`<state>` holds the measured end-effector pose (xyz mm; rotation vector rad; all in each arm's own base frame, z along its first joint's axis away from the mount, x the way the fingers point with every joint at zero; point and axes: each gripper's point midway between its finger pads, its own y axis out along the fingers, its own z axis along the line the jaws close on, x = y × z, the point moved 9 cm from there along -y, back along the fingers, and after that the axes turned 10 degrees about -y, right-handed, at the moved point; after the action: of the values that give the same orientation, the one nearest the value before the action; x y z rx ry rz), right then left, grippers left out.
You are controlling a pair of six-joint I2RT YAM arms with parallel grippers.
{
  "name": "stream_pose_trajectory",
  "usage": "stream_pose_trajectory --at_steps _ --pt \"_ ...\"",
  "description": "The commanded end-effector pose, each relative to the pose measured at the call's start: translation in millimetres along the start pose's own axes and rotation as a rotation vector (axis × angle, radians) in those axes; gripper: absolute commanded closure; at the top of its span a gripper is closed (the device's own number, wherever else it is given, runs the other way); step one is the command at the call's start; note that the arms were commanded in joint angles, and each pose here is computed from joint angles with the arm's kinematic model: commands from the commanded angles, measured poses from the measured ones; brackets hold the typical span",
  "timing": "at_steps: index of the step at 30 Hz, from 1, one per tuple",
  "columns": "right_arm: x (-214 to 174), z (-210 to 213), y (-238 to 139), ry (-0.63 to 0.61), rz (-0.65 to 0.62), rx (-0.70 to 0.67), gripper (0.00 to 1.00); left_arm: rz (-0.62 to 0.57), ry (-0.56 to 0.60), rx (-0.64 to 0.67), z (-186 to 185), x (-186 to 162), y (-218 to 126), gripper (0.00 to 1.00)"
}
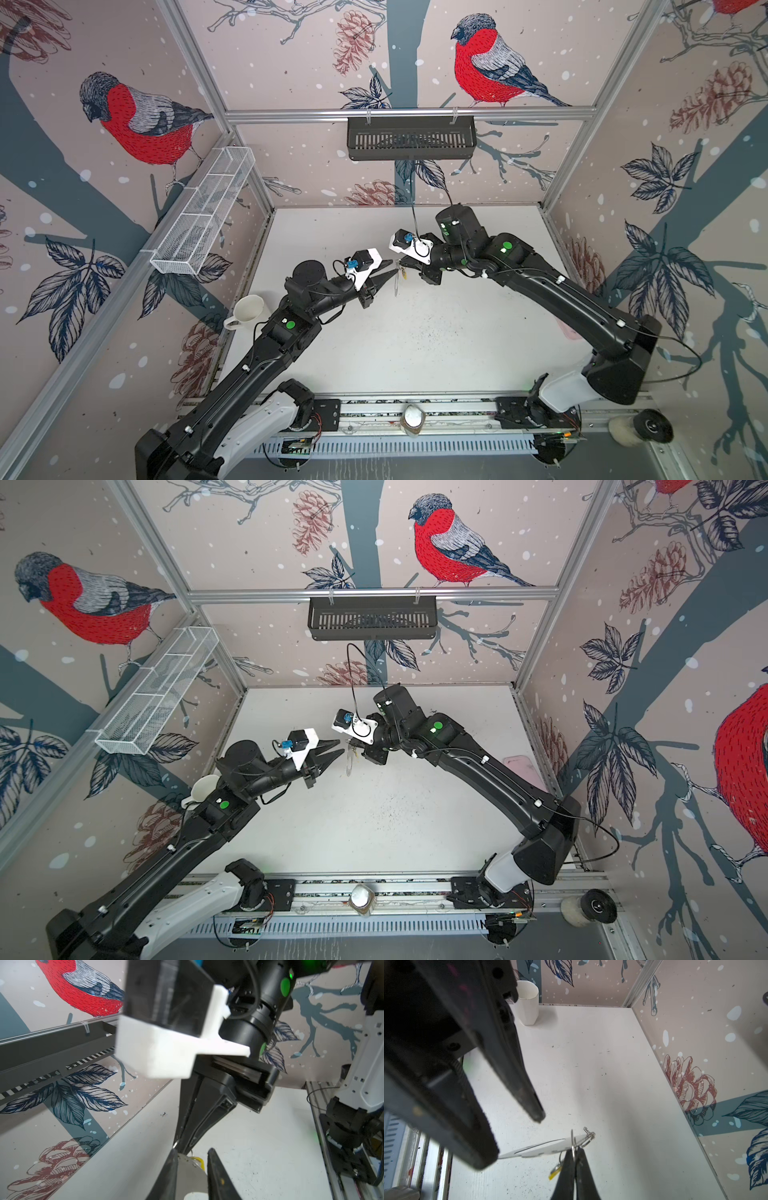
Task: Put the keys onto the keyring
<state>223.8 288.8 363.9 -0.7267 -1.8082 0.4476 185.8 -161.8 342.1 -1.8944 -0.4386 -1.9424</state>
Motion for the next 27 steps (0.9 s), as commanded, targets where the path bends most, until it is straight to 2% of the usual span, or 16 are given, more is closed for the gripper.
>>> stream_pose_trajectory --at_steps 1,8,12,19,24,27 --pt "-6.4 6.5 -3.8 -0.004 0.101 0.024 1.0 0.022 0.053 0.023 0.4 -0.7 -1.4 0.73" --pt "2.3 13.8 -16.4 -0.033 0.018 0.048 1.0 0.018 0.076 -0.016 -1.1 2.2 1.2 0.71" --pt "5.4 16.6 -21.0 -0.047 -0.019 0.063 1.0 0.0 0.091 -0.094 -5.8 2.2 4.0 0.71" --pt "4.9 18.5 -19.1 -0.049 -0.032 0.077 1.0 -0.015 0.089 -0.206 -9.6 3.8 12.3 0.78" --pt "6.1 19.6 -19.3 -0.055 -0.045 0.083 1.0 -0.012 0.083 -0.233 -8.3 3.2 17.1 0.78" --pt "6.6 19.5 -21.3 -0.057 -0.055 0.081 1.0 -0.003 0.079 -0.242 -7.7 1.5 19.7 0.82"
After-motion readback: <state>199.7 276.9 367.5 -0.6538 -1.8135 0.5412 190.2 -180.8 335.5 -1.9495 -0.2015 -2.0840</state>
